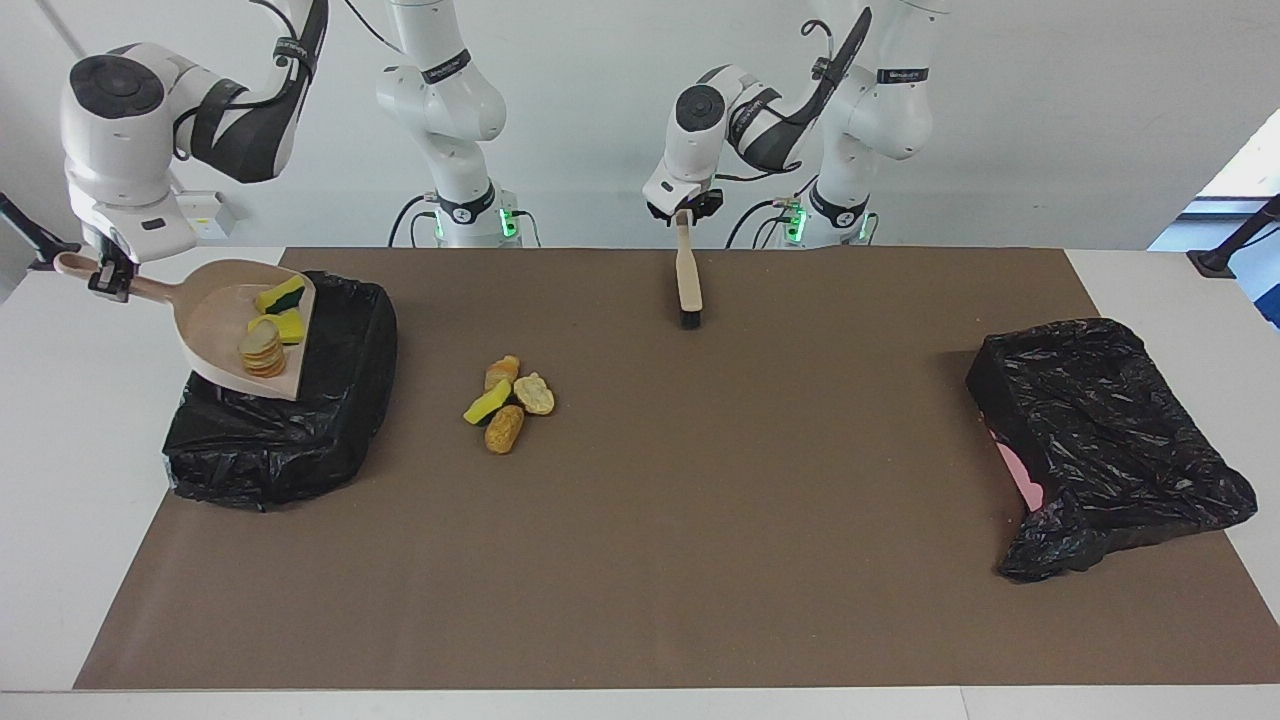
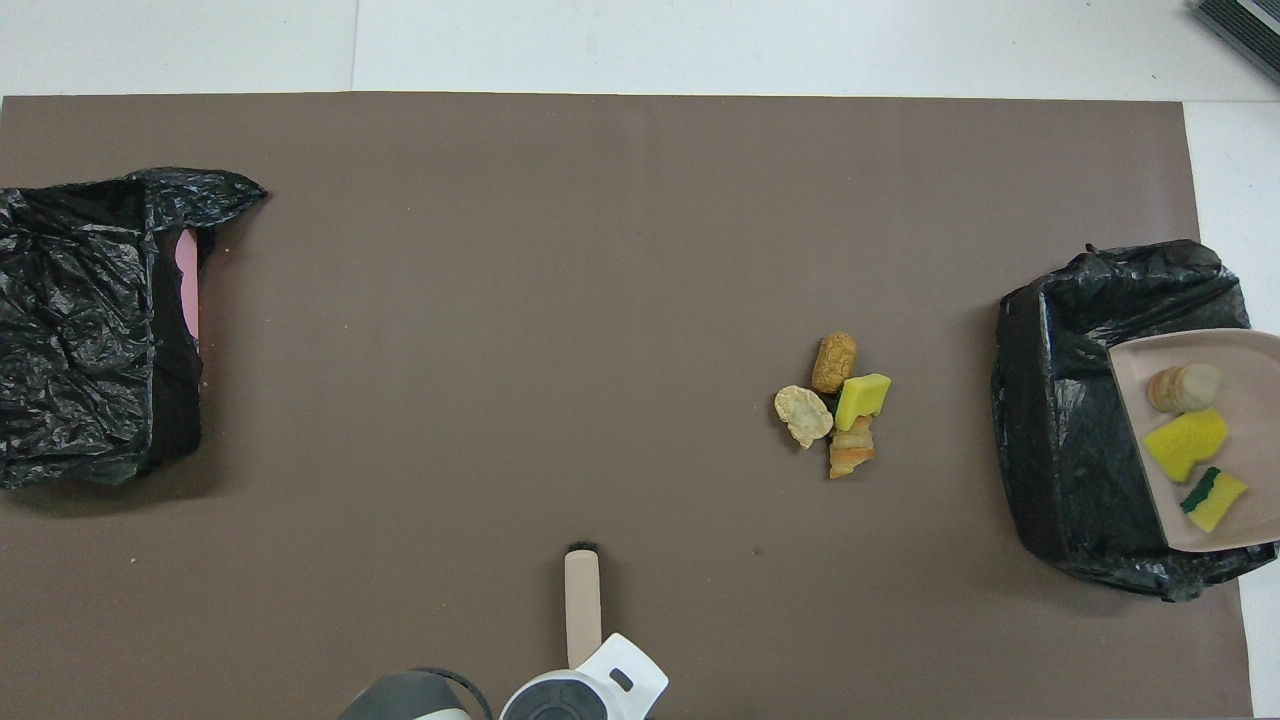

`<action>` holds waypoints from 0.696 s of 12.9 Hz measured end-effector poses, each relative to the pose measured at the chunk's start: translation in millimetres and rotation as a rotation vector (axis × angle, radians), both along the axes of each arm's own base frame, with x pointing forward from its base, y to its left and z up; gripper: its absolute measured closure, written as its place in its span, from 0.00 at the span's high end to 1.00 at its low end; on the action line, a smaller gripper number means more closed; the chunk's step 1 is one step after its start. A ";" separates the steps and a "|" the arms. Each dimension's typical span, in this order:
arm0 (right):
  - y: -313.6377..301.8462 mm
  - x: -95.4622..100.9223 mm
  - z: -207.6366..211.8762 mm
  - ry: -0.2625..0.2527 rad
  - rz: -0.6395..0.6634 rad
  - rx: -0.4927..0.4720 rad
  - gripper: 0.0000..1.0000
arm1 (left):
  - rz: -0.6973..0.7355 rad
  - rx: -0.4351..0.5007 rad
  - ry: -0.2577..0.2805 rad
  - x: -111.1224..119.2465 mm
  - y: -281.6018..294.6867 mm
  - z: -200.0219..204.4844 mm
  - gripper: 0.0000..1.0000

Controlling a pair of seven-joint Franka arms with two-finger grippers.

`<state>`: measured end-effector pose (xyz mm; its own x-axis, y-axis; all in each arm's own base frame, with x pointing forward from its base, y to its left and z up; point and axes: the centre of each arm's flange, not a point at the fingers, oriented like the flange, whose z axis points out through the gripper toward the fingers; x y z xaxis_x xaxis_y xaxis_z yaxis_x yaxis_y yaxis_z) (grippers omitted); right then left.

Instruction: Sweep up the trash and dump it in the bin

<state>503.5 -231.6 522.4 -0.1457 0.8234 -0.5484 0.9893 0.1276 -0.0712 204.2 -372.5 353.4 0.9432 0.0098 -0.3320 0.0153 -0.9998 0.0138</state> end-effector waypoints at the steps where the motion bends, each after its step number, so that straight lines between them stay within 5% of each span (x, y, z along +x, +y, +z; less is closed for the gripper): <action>1: 2.1 2.3 0.1 0.000 0.033 -0.007 0.32 | 0.020 -0.013 -0.036 24.6 1.2 11.3 0.74; 3: 3.3 6.7 0.3 -0.023 0.081 -0.056 0.32 | 0.030 -0.031 -0.151 82.6 11.4 43.2 1.00; 6: 2.6 6.2 -2.2 -0.030 0.079 -0.117 0.32 | -0.037 -0.068 -0.276 169.9 52.7 109.4 1.00; 9: 16.1 4.0 9.9 -0.032 0.117 -0.189 0.32 | -0.119 -0.047 -0.344 219.9 93.9 175.8 1.00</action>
<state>507.5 -215.5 532.3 -0.2146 0.6841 -0.6971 0.9705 0.2295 -0.0736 424.0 -278.6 529.1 0.9934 -0.1147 0.0075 -0.1150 -0.9924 0.0443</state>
